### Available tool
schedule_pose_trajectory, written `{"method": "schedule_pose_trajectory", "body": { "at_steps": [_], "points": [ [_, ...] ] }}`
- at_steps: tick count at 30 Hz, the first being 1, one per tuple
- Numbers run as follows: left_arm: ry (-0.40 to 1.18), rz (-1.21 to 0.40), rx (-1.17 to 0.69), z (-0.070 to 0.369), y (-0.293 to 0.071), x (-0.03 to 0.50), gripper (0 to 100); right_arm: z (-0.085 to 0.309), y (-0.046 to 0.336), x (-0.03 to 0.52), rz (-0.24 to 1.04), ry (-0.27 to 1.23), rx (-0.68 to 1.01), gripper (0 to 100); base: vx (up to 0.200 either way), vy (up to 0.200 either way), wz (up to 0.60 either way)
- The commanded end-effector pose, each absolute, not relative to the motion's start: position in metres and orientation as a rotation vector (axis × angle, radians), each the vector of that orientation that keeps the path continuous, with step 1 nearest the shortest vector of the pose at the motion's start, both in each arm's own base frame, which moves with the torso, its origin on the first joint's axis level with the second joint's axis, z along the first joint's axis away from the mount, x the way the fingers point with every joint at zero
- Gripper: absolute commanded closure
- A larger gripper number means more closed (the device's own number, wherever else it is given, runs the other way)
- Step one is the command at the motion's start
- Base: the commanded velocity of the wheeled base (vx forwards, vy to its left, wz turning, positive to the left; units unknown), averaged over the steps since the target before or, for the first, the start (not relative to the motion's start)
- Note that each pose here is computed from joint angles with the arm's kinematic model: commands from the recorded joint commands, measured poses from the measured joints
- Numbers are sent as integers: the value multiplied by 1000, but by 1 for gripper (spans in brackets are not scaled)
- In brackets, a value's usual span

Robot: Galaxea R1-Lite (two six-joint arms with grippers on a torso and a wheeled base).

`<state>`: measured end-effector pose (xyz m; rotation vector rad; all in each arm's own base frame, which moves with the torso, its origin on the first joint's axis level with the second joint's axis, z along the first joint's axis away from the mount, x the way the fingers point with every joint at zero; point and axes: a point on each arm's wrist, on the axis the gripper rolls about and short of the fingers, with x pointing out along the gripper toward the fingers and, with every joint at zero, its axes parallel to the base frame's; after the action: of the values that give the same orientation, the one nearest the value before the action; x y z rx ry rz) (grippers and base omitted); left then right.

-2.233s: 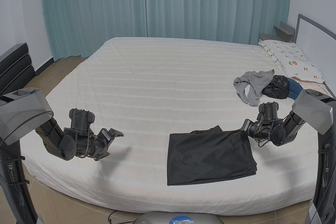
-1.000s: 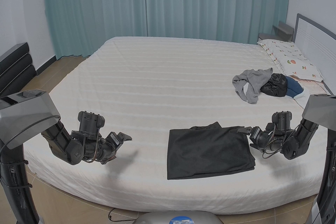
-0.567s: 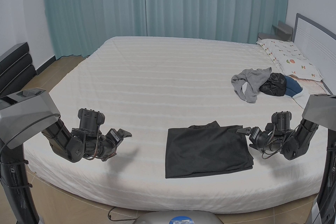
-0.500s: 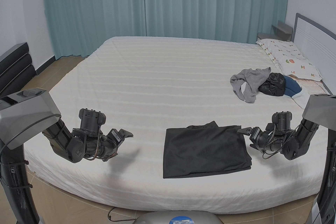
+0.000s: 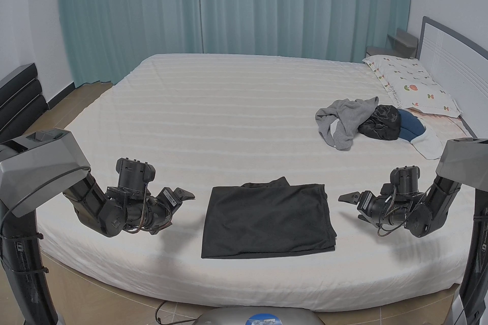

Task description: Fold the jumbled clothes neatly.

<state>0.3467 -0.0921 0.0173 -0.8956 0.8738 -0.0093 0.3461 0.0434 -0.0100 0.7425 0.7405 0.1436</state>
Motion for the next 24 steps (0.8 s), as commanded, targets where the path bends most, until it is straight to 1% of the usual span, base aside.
{"method": "schedule_pose_trajectory", "body": {
  "at_steps": [1, 6, 11, 17, 24],
  "points": [
    [876, -17, -888, 13, -97, 347, 0, -10, 53, 344, 167, 753, 735, 0, 0, 0, 0],
    [832, 32, -850, 7, -104, 347, 0, -11, 60, 343, 184, 762, 729, 0, 0, 0, 0],
    [829, 33, -850, 9, -107, 346, 0, -12, 61, 343, 185, 766, 730, 0, 0, 0, 0],
    [830, 30, -851, 9, -107, 346, 0, -11, 66, 344, 202, 763, 726, 0, 200, 0, 0],
    [826, 17, -814, -1, -120, 356, 0, -10, 78, 349, 235, 757, 711, 0, 0, 0, 0]
  ]
}}
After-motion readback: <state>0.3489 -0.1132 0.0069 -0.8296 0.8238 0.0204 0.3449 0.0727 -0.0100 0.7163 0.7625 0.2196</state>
